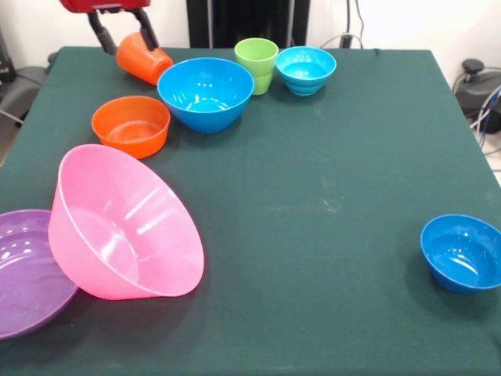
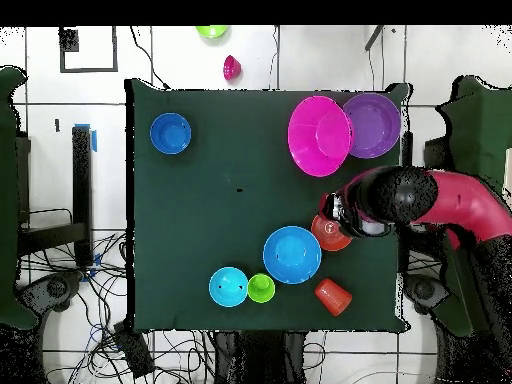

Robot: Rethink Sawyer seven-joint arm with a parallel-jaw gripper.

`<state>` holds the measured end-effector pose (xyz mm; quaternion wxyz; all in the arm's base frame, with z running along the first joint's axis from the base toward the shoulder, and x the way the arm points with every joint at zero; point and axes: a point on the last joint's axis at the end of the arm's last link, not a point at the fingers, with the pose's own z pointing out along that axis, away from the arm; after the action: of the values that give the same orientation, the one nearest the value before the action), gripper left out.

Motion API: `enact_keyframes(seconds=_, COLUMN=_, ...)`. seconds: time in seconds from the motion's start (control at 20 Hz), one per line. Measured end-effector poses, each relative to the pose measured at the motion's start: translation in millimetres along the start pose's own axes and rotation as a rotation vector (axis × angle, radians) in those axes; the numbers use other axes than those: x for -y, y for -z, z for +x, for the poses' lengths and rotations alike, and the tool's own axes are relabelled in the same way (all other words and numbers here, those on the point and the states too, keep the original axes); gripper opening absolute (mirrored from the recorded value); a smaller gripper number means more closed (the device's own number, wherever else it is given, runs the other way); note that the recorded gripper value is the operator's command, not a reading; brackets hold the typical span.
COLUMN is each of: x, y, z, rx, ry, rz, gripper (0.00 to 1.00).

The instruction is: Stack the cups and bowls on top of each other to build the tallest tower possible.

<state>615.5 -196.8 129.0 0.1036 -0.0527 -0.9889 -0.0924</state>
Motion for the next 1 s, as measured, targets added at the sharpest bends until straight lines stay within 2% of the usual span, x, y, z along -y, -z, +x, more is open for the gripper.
enact_keyframes(seconds=0.4, x=25, y=-2, z=3.6, rx=0.01, ry=-0.028, rz=-0.032, gripper=1.0)
enact_keyframes(seconds=0.55, x=30, y=-8, z=-5.3, rx=0.05, ry=-0.018, rz=-0.054, gripper=1.0)
enact_keyframes(seconds=0.6, x=32, y=-15, z=-13.8, rx=0.081, ry=-0.002, rz=-0.068, gripper=1.0)
enact_keyframes(seconds=0.75, x=35, y=-27, z=-28.4, rx=0.129, ry=0.027, rz=-0.097, gripper=1.0)
enact_keyframes(seconds=0.85, x=35, y=-41, z=-40.6, rx=0.164, ry=0.064, rz=-0.121, gripper=1.0)
enact_keyframes(seconds=1.0, x=33, y=-53, z=-48.7, rx=0.183, ry=0.096, rz=-0.141, gripper=1.0)
